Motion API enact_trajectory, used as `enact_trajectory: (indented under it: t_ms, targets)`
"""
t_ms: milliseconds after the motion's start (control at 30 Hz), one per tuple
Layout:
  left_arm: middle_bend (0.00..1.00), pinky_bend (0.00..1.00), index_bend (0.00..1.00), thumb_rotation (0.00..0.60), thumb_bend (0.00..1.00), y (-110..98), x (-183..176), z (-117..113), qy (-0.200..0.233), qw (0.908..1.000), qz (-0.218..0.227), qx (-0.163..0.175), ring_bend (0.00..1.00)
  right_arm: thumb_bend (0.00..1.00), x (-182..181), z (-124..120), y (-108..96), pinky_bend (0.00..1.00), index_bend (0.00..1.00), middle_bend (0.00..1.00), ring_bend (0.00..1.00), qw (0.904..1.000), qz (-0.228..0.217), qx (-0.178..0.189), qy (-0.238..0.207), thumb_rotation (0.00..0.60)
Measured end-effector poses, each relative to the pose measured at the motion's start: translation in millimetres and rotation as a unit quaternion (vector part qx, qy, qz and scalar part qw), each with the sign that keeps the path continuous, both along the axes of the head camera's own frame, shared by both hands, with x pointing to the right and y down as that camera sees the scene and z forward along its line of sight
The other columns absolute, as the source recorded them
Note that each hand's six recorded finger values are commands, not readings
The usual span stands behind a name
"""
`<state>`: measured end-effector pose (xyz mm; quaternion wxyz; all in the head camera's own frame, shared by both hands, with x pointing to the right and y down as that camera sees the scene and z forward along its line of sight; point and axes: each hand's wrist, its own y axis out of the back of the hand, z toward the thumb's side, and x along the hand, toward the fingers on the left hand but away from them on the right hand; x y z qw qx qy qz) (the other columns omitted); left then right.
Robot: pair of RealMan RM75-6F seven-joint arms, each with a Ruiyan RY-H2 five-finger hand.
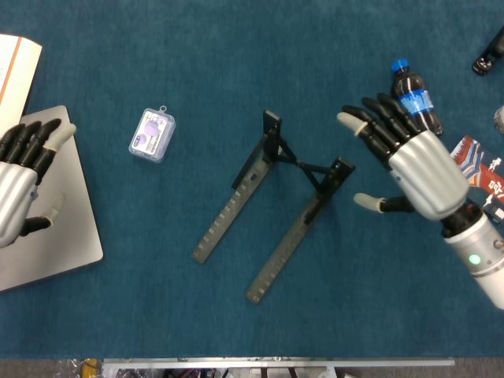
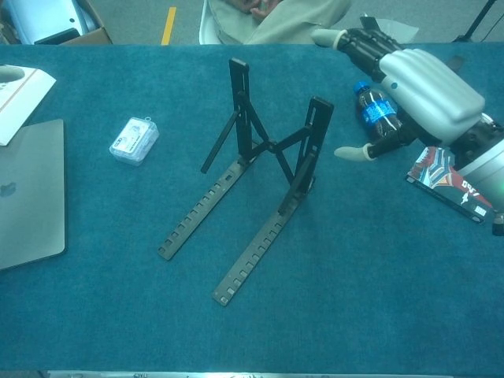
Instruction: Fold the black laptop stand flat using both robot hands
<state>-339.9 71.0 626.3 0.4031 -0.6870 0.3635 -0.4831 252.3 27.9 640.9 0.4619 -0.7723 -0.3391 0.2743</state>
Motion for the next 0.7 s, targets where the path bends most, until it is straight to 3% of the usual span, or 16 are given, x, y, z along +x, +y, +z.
enact_trajectory:
  t_ms: [333, 700]
  targets:
    - [0.04, 0.04, 0.00, 0.600, 0.41, 10, 17, 15, -0.005, 0.9989, 0.034, -0.031, 0.00, 0.00, -27, 14, -11, 0.01, 0.00, 0.10, 0.00, 0.9988, -0.017, 0.040, 0.024, 0.600]
    - [0.05, 0.04, 0.00, 0.600, 0.41, 17, 51, 36, 0.021, 0.9921, 0.093, -0.082, 0.00, 0.00, -30, 20, -29, 0.01, 0.00, 0.10, 0.00, 0.9965, 0.004, 0.071, 0.043, 0.600]
